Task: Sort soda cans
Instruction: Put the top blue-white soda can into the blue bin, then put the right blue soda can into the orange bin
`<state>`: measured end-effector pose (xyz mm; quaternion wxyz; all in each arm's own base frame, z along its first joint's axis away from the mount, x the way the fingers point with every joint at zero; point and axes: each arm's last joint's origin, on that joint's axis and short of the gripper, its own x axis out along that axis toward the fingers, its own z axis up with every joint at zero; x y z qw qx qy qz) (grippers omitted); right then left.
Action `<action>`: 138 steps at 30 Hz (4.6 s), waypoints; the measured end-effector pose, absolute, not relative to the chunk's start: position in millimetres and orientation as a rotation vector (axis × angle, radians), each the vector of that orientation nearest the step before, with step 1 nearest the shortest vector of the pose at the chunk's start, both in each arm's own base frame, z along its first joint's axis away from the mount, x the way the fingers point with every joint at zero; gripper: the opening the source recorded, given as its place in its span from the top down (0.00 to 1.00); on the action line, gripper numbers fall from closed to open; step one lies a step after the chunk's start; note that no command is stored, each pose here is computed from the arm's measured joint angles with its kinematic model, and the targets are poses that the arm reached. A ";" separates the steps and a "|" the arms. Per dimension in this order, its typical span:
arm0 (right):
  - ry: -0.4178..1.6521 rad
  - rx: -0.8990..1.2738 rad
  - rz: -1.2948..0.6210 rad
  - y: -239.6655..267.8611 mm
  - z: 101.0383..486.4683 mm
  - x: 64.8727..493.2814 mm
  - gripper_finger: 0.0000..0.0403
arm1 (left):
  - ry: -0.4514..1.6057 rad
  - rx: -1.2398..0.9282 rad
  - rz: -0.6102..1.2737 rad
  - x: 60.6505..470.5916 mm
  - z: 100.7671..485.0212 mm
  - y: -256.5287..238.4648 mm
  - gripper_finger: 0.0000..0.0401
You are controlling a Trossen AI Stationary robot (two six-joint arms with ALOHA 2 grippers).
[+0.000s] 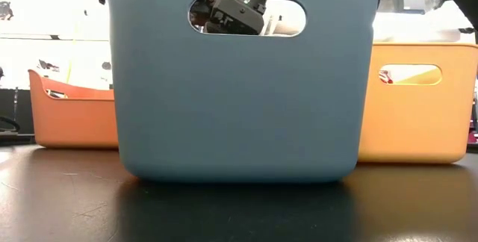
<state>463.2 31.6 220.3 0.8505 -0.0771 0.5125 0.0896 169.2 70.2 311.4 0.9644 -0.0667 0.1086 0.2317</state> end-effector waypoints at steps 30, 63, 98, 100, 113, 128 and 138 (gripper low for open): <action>1.062 -0.307 0.130 49.9 249.2 460.4 0.03 | 0.235 -0.139 0.470 168.9 309.7 70.1 0.20; 0.770 -0.433 -0.036 135.2 423.3 342.0 0.08 | 0.257 0.035 -0.564 159.9 312.9 -58.5 0.20; 0.687 -0.551 -0.160 209.1 433.3 259.8 0.08 | 1.554 -0.146 0.163 174.2 286.1 -142.3 0.31; 0.679 -0.559 -0.160 211.8 433.5 257.5 0.08 | 1.652 -0.134 0.214 166.7 282.4 -143.0 0.31; 0.672 -0.567 -0.139 219.9 433.0 249.6 0.08 | 1.429 -0.277 0.010 187.4 280.1 -172.2 0.32; 0.727 -0.599 -0.183 220.6 413.7 251.0 0.08 | 1.070 -0.198 -0.170 210.1 291.6 -189.3 0.16; 0.733 -0.594 -0.193 220.9 409.5 252.1 0.08 | 0.963 -0.241 -0.280 219.6 287.4 -217.0 0.14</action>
